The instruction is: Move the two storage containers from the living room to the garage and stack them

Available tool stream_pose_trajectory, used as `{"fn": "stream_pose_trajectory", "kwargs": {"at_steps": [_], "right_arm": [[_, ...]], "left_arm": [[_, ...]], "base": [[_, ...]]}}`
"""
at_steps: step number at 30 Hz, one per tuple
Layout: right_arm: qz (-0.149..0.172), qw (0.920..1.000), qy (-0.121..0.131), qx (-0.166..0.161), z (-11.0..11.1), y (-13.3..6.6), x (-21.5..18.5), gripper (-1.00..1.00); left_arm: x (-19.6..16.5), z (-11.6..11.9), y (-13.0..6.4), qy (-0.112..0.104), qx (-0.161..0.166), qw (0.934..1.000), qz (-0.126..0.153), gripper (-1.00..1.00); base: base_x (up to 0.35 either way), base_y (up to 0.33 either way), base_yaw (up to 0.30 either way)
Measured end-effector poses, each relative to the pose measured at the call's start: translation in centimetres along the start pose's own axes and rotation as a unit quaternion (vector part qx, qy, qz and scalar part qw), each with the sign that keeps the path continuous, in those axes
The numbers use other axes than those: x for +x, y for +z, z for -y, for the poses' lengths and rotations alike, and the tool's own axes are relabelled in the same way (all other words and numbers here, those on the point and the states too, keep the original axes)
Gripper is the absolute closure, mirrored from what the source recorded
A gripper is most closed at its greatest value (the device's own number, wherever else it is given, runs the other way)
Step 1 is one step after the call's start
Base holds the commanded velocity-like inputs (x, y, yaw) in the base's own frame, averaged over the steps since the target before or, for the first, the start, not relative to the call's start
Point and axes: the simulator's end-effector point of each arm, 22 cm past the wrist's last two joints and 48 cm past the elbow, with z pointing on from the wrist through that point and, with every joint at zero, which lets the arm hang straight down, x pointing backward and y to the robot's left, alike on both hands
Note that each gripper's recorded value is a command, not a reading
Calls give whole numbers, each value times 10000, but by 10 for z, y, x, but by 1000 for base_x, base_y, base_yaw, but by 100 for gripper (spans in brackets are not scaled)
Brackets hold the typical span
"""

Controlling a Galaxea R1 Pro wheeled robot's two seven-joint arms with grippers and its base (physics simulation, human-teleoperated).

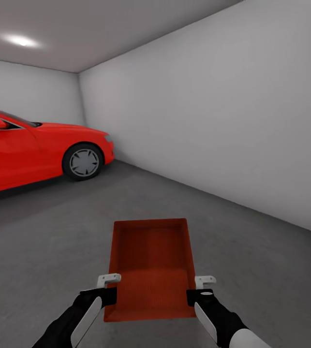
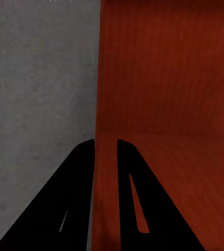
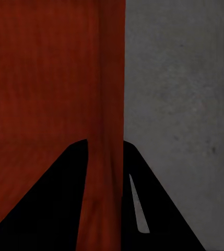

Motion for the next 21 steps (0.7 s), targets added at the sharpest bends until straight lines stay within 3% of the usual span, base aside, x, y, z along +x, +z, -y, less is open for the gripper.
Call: {"fn": "stream_pose_trajectory", "kwargs": {"at_steps": [21], "right_arm": [[1, 10000, -2, -1, 0, 0, 0, 100]], "left_arm": [[0, 0, 0, 1, 0, 10000, 1, 100]], "base": [[0, 0, -279]]}}
